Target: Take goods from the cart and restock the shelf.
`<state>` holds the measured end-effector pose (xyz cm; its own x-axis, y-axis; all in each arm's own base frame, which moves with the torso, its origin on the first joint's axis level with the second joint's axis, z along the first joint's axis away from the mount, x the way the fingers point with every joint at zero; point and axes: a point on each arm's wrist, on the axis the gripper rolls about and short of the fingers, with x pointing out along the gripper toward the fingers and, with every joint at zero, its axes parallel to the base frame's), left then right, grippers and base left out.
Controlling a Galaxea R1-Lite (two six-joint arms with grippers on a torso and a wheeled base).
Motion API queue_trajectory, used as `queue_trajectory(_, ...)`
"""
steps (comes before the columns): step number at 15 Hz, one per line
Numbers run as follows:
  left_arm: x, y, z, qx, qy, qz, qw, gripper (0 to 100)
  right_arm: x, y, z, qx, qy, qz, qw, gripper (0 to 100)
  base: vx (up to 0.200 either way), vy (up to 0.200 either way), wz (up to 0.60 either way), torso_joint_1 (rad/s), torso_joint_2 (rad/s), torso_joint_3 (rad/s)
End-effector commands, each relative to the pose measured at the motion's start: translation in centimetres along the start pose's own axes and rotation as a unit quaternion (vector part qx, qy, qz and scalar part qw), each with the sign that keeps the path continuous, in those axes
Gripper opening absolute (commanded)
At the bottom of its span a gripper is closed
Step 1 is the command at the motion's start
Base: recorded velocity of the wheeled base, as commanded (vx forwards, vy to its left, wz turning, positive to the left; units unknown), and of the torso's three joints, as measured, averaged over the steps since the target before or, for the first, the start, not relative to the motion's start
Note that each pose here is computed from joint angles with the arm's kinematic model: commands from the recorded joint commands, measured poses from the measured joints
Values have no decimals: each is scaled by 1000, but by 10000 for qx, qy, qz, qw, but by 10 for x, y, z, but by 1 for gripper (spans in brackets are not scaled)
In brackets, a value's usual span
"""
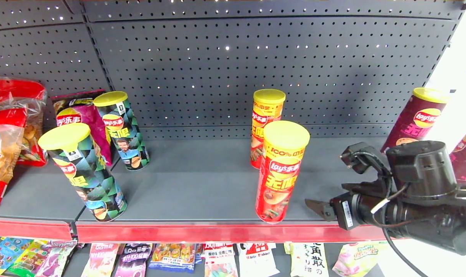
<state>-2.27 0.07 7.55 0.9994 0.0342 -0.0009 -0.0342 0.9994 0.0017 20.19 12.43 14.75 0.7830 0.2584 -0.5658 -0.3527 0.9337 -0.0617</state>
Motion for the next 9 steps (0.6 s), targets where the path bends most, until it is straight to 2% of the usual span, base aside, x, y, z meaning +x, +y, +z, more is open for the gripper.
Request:
queue_trajectory(1, 0, 0, 0, -1, -4, 5, 10000, 100, 13, 2, -1, -44, 171, -57, 9998, 100, 0, 0, 0, 0, 0, 0)
queue_trajectory(9, 0, 0, 0, -1, -4, 5, 10000, 100, 32, 9, 1, -240, 324, -28, 9992, 100, 0, 0, 0, 0, 0, 0)
